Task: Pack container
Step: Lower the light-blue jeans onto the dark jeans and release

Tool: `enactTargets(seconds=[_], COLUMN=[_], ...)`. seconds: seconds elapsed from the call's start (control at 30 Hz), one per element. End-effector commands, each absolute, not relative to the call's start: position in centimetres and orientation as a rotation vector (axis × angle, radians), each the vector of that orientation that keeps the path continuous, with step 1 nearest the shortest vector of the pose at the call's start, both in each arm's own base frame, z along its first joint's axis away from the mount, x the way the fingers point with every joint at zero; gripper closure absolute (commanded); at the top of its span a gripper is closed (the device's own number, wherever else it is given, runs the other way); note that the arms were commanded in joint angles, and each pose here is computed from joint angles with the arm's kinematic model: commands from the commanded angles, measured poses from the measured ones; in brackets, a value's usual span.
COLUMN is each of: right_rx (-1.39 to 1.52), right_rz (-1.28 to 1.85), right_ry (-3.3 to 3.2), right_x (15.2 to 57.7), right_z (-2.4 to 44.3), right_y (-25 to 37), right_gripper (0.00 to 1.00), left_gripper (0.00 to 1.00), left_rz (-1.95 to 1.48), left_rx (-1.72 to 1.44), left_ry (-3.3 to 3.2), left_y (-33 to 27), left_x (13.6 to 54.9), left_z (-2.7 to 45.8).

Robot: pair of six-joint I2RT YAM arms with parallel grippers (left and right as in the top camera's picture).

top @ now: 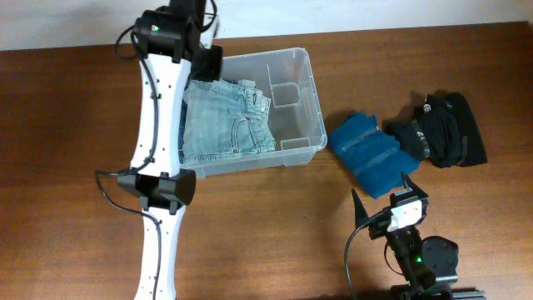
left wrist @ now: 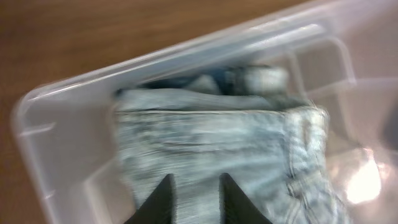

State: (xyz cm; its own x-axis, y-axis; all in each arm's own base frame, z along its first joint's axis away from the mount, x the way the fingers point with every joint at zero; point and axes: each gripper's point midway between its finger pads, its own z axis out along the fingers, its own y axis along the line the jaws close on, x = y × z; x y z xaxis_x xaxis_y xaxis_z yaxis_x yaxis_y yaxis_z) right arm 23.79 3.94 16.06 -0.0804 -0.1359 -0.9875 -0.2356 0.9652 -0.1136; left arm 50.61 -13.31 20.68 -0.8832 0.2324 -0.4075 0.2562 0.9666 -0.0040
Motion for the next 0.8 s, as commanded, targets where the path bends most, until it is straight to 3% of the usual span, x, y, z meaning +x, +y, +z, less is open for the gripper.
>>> enactTargets(seconds=[0.0, 0.17, 0.3, 0.53, 0.77], right_rx=[-0.286, -0.286, -0.286, -0.286, -0.286], right_rz=[0.080, 0.080, 0.080, 0.080, 0.080], right_ry=[1.659, 1.659, 1.659, 1.659, 1.659], right_x=[23.8, 23.8, 23.8, 23.8, 23.8], right_z=[15.8, 15.8, 15.8, 15.8, 15.8], right_y=[3.8, 3.8, 3.8, 3.8, 3.8], right_gripper=[0.02, 0.02, 0.02, 0.01, 0.02], left_gripper=[0.80, 0.85, 0.96, 0.96, 0.99], left_rz=[-0.179, -0.170, -0.017, 0.350, 0.423], left_rx=[0.659, 0.789, 0.818, 0.743, 0.665], left_ry=[2.639, 2.716, 2.853, 3.093, 3.199], left_y=[-16.5, -17.6, -15.8, -10.4, -6.0], left_x=[49.5, 48.5, 47.7, 45.6, 44.9], left_z=[21.0, 18.0, 14.2, 8.5, 6.8])
